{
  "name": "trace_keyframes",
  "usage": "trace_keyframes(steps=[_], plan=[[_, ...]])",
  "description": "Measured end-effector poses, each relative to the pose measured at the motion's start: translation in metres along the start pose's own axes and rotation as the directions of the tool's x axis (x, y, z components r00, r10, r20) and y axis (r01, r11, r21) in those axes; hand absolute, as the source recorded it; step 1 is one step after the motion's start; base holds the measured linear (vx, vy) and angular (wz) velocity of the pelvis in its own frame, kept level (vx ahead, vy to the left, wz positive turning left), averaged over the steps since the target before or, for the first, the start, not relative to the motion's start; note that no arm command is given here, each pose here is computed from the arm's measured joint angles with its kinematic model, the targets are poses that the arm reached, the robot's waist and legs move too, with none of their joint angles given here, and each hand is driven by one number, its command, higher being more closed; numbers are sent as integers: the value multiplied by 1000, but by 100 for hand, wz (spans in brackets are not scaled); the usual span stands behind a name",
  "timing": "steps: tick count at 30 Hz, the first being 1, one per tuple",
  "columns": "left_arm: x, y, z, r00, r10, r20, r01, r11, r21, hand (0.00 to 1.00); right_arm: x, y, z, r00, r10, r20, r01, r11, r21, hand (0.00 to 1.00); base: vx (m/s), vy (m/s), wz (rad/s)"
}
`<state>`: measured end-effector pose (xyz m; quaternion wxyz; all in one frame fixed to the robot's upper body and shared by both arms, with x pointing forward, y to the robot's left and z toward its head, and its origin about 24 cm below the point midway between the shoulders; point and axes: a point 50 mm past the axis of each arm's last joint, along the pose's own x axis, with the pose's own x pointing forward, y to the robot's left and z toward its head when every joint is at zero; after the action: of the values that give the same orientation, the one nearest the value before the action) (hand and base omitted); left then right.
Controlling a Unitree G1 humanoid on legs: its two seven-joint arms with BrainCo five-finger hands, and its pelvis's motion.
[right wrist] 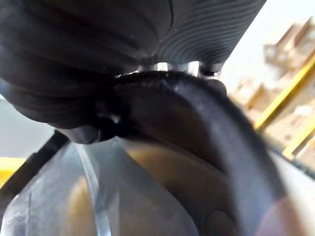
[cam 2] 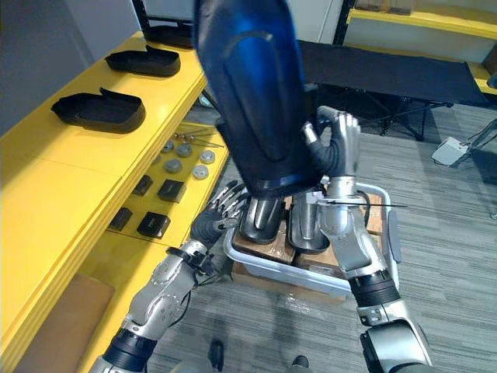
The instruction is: Walk over and take plastic housings, then place them on the shelf
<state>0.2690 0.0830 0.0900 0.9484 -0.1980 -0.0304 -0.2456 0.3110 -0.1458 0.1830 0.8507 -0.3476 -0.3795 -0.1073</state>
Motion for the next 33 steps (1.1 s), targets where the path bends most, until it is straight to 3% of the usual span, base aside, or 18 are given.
trace_keyframes(steps=[9, 20, 21, 33], plan=[[5, -6, 11, 999, -29, 38, 28, 999, 15, 0, -9, 30, -2, 988, 154, -21, -154, 988, 10, 100, -77, 5, 0], [5, -5, 16, 997, 61, 53, -62, 998, 31, 0, -23, 55, -4, 965, 257, -50, -255, 966, 33, 100, -15, -4, 6], [5, -4, 16, 996, 74, 53, -76, 997, 30, 100, -23, 56, -4, 964, 260, -52, -259, 965, 35, 100, -43, 3, -1], [3, 8, 23, 959, 258, 119, -261, 965, 9, 100, -33, 66, 4, 969, 246, -31, -241, 964, 116, 100, -23, 1, 0]])
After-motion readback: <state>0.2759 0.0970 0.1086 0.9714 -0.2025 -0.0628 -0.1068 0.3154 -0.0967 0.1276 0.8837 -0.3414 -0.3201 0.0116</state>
